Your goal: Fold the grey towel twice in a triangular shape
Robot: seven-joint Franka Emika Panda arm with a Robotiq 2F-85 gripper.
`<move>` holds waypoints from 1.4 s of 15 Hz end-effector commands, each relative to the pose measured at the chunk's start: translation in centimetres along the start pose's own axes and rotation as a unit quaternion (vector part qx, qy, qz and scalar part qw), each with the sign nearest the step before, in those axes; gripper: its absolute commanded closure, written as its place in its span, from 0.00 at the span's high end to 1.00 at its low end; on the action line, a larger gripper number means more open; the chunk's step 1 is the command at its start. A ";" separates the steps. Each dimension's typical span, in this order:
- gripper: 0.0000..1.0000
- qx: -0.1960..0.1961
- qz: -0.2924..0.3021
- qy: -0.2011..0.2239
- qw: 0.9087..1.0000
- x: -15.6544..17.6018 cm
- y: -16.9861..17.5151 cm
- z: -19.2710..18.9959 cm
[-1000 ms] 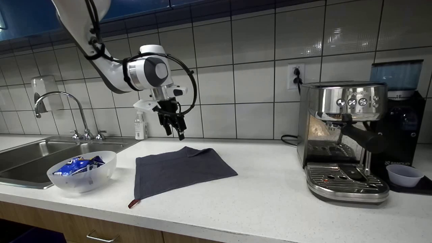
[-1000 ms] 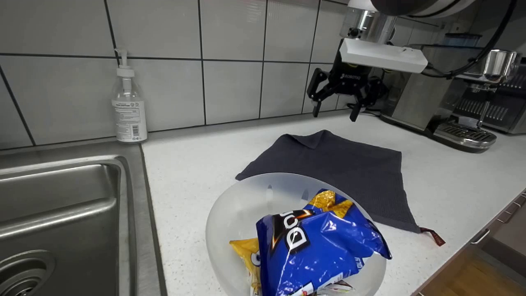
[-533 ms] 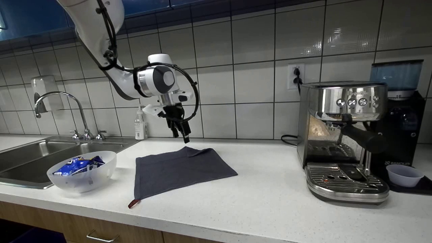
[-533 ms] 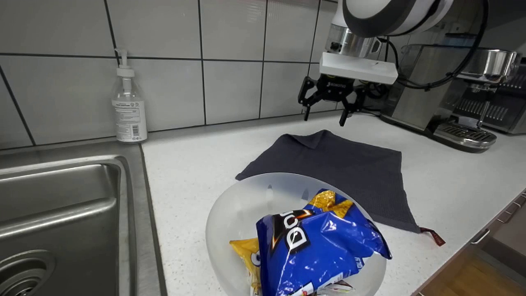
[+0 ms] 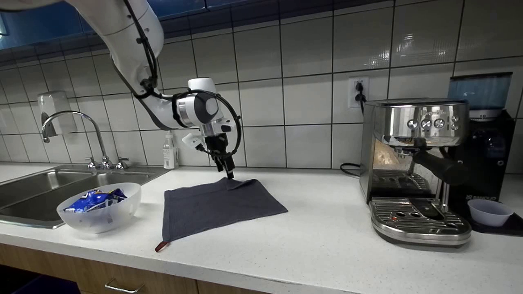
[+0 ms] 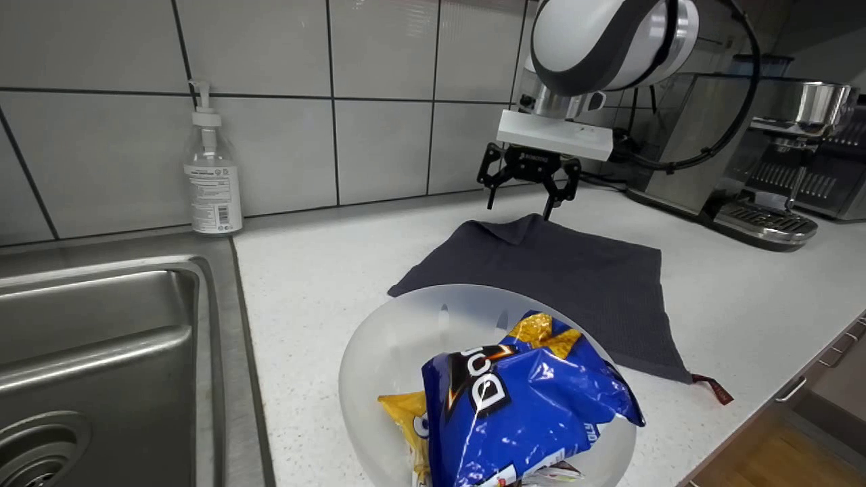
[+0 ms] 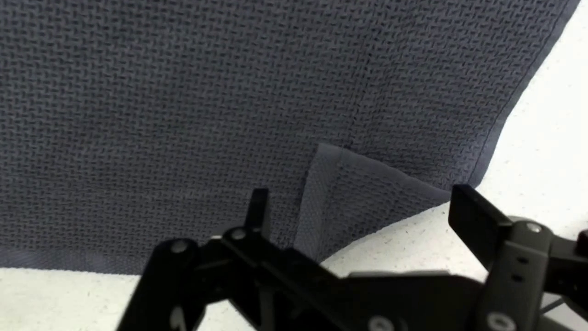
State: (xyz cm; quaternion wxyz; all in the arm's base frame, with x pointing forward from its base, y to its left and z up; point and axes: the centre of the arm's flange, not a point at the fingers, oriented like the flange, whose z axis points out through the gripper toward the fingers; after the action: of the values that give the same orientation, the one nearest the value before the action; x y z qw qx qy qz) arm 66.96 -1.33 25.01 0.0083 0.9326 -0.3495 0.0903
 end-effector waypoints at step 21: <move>1.00 -0.001 0.108 0.020 0.994 5.5 -1.9 6.4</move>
State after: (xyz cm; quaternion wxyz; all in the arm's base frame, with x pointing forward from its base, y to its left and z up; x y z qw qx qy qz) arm 71.95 -4.20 19.38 0.0131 0.8944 -0.4346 0.1054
